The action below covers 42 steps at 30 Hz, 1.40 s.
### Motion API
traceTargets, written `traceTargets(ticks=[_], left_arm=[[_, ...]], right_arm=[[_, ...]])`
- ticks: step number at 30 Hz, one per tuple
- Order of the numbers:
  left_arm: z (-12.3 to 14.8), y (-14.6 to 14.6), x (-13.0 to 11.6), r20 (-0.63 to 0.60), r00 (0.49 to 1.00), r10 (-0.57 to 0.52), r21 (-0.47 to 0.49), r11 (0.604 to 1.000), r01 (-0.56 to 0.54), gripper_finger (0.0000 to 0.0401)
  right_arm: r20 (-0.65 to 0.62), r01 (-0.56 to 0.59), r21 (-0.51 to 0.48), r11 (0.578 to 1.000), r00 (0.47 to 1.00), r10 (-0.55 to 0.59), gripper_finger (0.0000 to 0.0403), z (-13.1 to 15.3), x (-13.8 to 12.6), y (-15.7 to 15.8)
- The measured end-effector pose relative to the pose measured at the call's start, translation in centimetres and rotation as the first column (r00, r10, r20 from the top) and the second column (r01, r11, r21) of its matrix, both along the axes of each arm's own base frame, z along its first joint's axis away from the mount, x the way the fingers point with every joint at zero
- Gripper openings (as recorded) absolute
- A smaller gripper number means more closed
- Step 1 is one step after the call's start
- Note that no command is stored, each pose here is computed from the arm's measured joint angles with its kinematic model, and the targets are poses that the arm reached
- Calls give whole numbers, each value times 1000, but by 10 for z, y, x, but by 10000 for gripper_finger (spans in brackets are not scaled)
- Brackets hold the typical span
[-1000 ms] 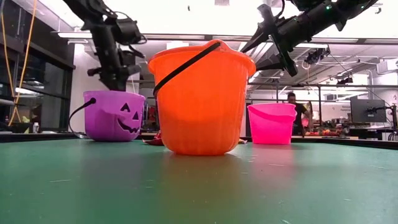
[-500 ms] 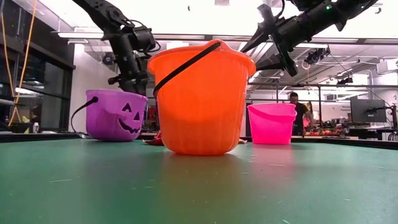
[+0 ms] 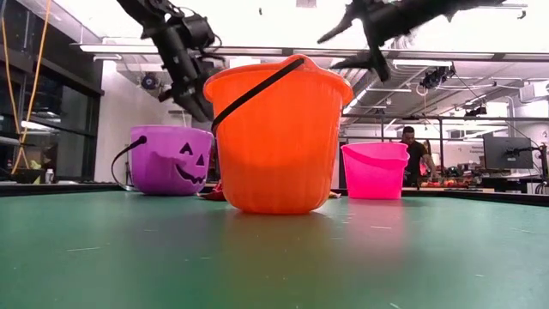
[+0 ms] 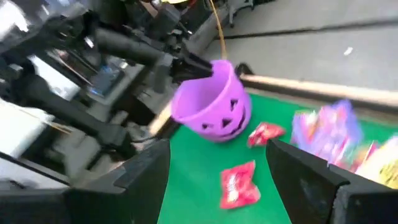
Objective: Sort candy by brand, put in halloween buckets
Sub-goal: Put the yellow candy into the light violet bucket
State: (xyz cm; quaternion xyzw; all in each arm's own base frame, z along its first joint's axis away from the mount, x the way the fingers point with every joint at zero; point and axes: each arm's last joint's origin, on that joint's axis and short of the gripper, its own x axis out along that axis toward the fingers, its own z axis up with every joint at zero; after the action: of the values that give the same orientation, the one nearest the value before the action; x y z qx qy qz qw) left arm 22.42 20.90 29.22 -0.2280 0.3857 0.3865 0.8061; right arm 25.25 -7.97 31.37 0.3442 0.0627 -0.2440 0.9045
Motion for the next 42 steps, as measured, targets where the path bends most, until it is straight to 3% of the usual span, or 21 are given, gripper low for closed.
traceTargets(ticks=[3,7,10,15,22,29,33,38,42], left_arm=[[18,-8,-9,51,999,0,46,999,-2,131],[44,-22,-23,125,992,-7,114,993,-7,131],[60,-32,-35,175,984,-14,161,987,-14,131],[80,-47,-51,236,971,-25,216,976,-27,131],[91,-57,-62,294,956,-9,227,972,-60,131],[91,-57,-62,299,954,-5,223,973,-65,131],[91,-57,-62,299,954,-4,223,973,-65,131],[91,-57,-62,299,954,-5,223,973,-65,131],[91,-57,-62,298,954,-5,223,973,-65,131]], right_arm=[[-190,-9,-64,998,982,-3,259,15,19,-18],[-459,-43,-33,999,888,23,259,15,47,-56],[-622,-84,40,996,778,90,259,9,66,-87],[-821,-168,117,979,538,191,259,-12,98,-129],[-897,-271,224,936,319,307,259,-58,135,-155],[-931,-272,333,903,54,360,259,-103,142,-163],[-917,-287,389,875,-26,399,259,-121,142,-164],[-904,-327,421,846,-82,419,259,-137,147,-163],[-915,-346,403,847,-144,376,259,-147,149,-164]])
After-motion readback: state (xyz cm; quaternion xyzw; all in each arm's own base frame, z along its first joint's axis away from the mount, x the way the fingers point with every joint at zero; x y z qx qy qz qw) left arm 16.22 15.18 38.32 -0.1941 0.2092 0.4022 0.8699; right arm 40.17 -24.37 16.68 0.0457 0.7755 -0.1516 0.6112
